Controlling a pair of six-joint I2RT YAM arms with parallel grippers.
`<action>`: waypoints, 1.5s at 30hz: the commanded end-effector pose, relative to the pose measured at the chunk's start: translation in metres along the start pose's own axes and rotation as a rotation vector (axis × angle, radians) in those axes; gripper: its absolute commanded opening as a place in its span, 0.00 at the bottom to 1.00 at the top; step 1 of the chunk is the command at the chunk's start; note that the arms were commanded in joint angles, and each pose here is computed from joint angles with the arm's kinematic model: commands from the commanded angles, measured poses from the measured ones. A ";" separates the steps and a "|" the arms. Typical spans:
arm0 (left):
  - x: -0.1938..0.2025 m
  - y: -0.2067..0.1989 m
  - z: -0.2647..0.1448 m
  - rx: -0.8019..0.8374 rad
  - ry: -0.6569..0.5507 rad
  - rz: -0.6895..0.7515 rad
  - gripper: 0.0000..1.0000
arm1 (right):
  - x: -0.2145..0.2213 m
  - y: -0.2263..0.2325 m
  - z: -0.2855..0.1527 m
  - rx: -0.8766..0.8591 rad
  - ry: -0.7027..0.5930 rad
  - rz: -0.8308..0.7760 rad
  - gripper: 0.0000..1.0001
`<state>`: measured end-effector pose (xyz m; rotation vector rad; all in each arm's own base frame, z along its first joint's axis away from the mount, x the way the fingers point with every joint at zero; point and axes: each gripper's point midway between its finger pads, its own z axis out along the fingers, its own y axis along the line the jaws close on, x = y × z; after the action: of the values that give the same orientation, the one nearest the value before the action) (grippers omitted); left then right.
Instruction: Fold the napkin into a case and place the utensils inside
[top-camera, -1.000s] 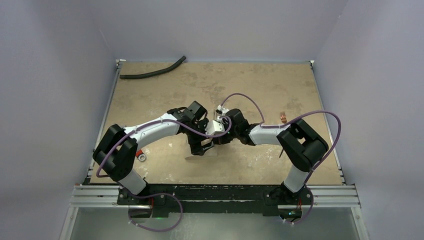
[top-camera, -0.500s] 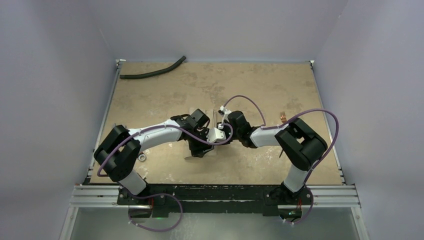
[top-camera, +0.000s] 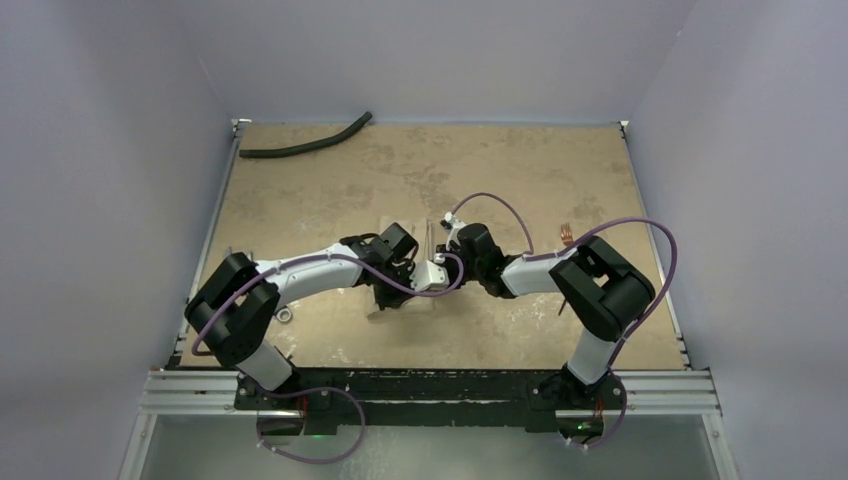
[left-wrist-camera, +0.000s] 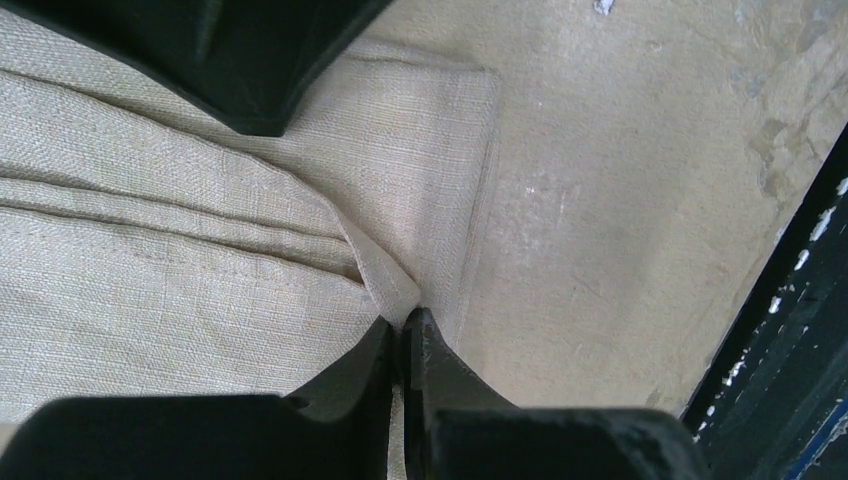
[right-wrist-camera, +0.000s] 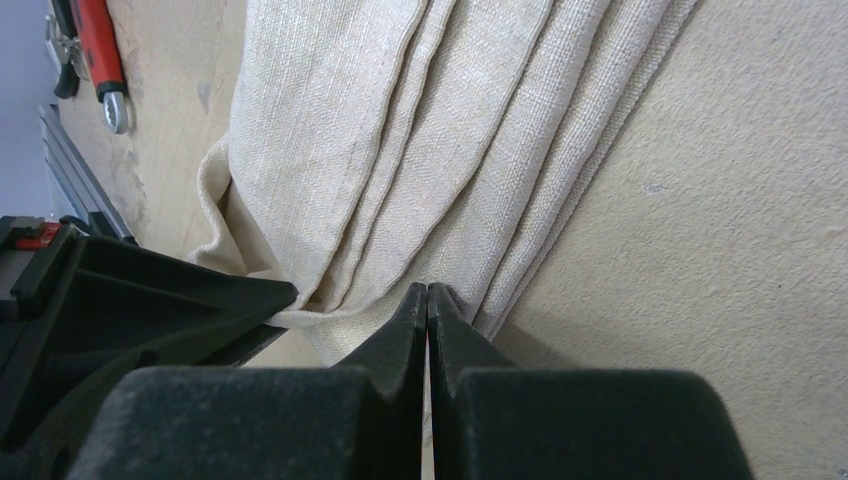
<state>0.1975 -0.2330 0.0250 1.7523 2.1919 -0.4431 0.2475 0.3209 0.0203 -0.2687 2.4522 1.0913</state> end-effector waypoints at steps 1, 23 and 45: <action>0.003 -0.002 -0.012 -0.025 0.014 0.081 0.01 | 0.009 -0.018 0.003 0.071 0.003 0.053 0.00; 0.028 -0.017 -0.006 -0.040 0.071 0.119 0.02 | 0.005 -0.011 -0.003 0.055 -0.001 0.069 0.00; 0.058 -0.017 0.000 -0.074 0.165 0.214 0.00 | -0.116 0.046 0.052 -0.109 -0.053 -0.087 0.00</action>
<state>0.1797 -0.2087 0.0142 1.9285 2.0425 -0.2378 0.3436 0.3865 0.0934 -0.3384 2.2780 1.1881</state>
